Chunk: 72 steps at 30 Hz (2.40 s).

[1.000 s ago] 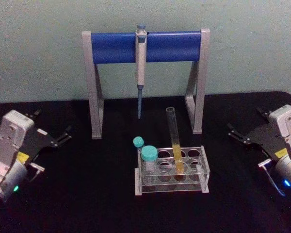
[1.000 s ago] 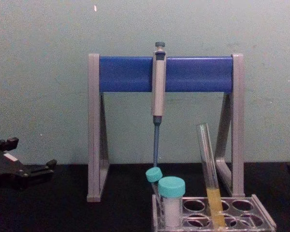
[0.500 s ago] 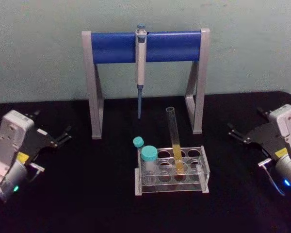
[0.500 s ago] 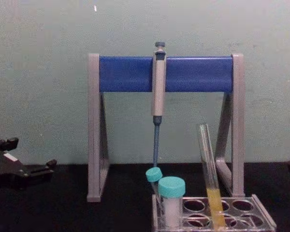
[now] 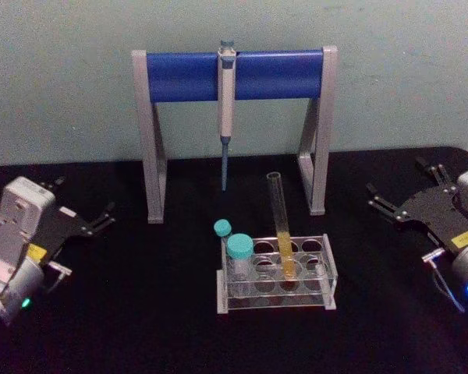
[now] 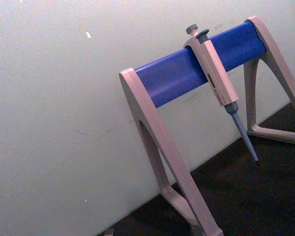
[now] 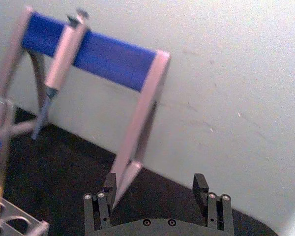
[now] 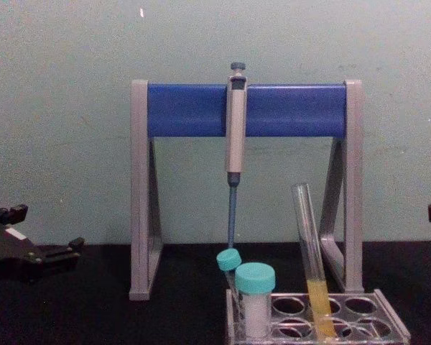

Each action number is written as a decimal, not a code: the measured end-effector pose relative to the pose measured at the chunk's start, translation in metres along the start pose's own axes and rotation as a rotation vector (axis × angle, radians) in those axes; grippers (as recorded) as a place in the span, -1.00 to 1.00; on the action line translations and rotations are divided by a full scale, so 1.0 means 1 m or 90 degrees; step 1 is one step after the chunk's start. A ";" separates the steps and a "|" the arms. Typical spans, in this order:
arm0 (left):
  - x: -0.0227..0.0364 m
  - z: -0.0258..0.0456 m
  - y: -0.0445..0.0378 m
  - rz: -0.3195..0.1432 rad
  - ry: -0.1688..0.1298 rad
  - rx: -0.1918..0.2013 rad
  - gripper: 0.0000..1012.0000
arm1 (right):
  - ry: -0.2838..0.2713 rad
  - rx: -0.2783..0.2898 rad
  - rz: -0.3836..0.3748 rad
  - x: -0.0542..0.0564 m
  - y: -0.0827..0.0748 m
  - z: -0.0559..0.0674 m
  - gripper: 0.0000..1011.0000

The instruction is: Pick up the test tube from the test tube rack, shake it, then place it back into the test tube rack.

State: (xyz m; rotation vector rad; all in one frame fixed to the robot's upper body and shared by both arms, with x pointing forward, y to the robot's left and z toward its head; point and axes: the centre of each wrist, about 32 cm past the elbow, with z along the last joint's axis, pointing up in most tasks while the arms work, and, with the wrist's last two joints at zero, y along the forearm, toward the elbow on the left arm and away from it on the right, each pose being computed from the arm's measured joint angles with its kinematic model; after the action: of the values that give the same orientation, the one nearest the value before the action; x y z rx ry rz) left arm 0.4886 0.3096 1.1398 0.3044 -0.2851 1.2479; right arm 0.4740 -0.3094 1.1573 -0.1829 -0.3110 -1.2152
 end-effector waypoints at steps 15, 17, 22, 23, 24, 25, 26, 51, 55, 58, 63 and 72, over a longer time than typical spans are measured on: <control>0.0000 0.0000 0.0000 0.000 0.000 0.000 0.98 | 0.055 0.065 0.177 -0.014 -0.003 0.019 0.98; 0.0000 0.0000 0.0000 0.000 0.000 0.000 0.98 | 0.057 0.066 0.200 -0.018 0.000 0.020 0.98; 0.0000 0.0000 0.0000 0.000 0.000 0.000 0.98 | 0.070 0.059 0.235 -0.025 0.010 0.020 0.98; 0.0000 0.0000 0.0000 0.000 0.000 0.000 0.98 | 0.072 0.058 0.238 -0.025 0.011 0.021 0.98; 0.0000 0.0000 0.0000 0.000 0.000 0.000 0.98 | 0.075 0.055 0.242 -0.026 0.013 0.021 0.98; 0.0000 0.0000 0.0000 0.000 0.000 0.000 0.98 | 0.079 0.052 0.245 -0.026 0.015 0.021 0.98; 0.0000 0.0000 0.0000 0.000 0.000 0.000 0.98 | 0.084 0.048 0.251 -0.027 0.018 0.022 0.98; 0.0000 0.0000 0.0000 0.000 0.000 0.000 0.98 | 0.176 -0.017 0.286 -0.037 0.058 0.033 0.98; 0.0000 0.0000 0.0000 0.000 0.000 0.000 0.98 | 0.175 -0.024 0.289 -0.039 0.061 0.034 0.98; 0.0000 0.0000 0.0000 0.000 0.000 0.000 0.98 | 0.174 -0.031 0.293 -0.040 0.063 0.035 0.98; 0.0000 0.0000 0.0000 0.000 0.000 0.000 0.98 | 0.173 -0.035 0.295 -0.041 0.066 0.035 0.98; 0.0000 0.0000 0.0000 0.000 0.000 0.000 0.98 | 0.178 -0.044 0.300 -0.041 0.069 0.034 0.98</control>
State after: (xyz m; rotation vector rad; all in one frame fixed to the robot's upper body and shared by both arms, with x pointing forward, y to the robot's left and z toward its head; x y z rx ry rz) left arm 0.4886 0.3097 1.1398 0.3044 -0.2850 1.2480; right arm 0.5213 -0.2387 1.1774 -0.1339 0.0213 -0.7702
